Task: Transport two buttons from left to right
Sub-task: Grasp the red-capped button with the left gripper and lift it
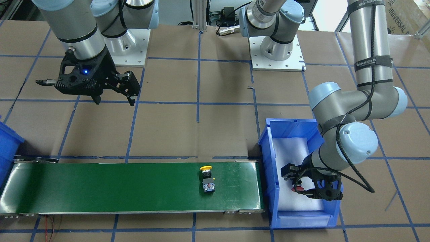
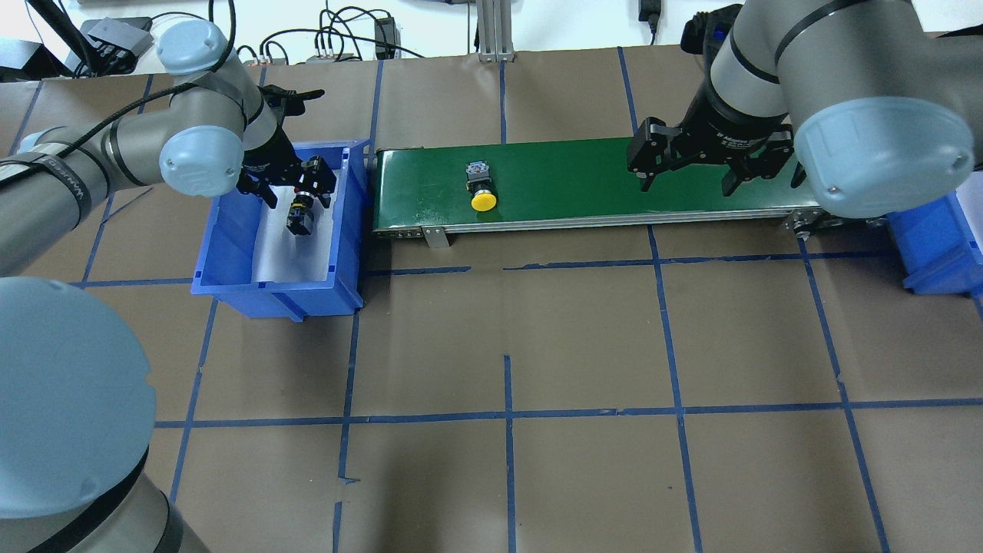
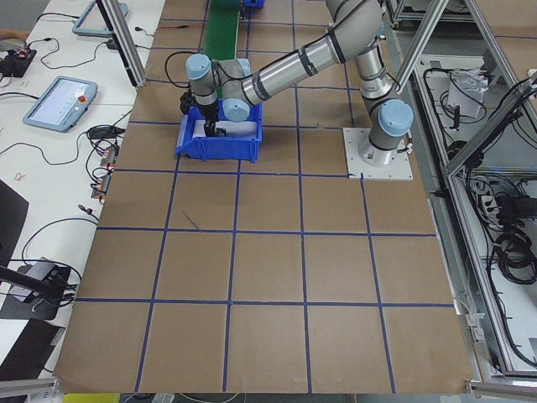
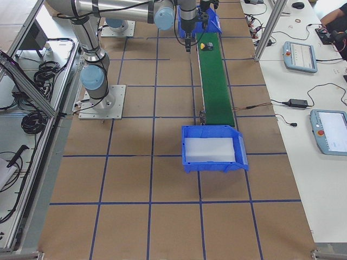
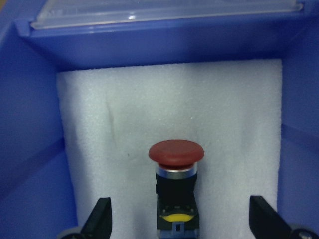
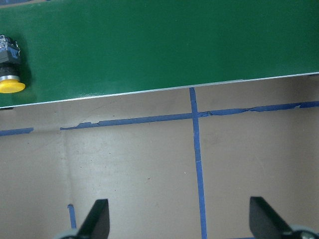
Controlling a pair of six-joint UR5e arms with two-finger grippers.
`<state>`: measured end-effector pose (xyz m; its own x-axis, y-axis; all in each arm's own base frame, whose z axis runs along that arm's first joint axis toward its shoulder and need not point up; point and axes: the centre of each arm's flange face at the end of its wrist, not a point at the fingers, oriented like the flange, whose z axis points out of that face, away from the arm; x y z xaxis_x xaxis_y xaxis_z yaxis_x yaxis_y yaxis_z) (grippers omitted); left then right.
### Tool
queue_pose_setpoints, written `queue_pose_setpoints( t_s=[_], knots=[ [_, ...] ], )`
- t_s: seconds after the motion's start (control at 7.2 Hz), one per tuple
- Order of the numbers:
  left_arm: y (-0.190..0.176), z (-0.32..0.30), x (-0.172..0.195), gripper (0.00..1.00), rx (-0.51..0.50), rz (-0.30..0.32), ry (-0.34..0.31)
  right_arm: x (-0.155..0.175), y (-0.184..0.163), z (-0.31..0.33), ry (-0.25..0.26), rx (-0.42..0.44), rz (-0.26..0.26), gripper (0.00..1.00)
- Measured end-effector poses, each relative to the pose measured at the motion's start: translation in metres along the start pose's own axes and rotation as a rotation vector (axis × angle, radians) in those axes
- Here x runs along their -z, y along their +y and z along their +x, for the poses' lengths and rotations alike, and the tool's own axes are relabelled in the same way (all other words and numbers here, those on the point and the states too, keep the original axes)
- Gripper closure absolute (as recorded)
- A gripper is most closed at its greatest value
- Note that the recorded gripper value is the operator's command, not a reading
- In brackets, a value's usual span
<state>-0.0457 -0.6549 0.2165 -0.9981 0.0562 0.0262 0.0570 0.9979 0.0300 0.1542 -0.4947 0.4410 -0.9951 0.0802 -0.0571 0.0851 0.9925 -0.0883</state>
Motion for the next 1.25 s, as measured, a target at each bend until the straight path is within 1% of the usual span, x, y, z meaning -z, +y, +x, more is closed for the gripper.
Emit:
queue_pose_setpoints(
  t_s=[0.14,0.28,0.42,0.56,0.97,1.11,1.25],
  knots=[
    [0.001,0.0,-0.005,0.51,-0.001,-0.002,0.0,-0.001,0.0,0.0,0.0,0.0,-0.002,0.0],
    [0.001,0.0,-0.007,0.67,0.0,-0.004,-0.001,-0.002,0.001,0.0,0.0,0.0,-0.004,0.0],
    [0.001,0.0,-0.007,0.79,0.001,-0.004,-0.002,-0.002,0.001,0.0,0.0,0.0,-0.004,0.0],
    [0.001,0.0,-0.006,0.85,0.003,-0.002,-0.002,-0.002,0.001,0.0,0.0,0.0,-0.005,0.0],
    [0.001,0.0,0.018,0.85,0.009,0.021,-0.01,-0.003,0.001,0.0,0.001,0.0,-0.005,0.0],
    [0.005,0.001,0.033,0.82,0.012,0.025,-0.012,-0.002,0.001,0.0,0.001,0.0,-0.005,0.0],
    [0.01,0.003,0.053,0.82,0.015,0.03,-0.013,-0.002,0.001,0.0,0.001,0.0,-0.005,0.0]
  ],
)
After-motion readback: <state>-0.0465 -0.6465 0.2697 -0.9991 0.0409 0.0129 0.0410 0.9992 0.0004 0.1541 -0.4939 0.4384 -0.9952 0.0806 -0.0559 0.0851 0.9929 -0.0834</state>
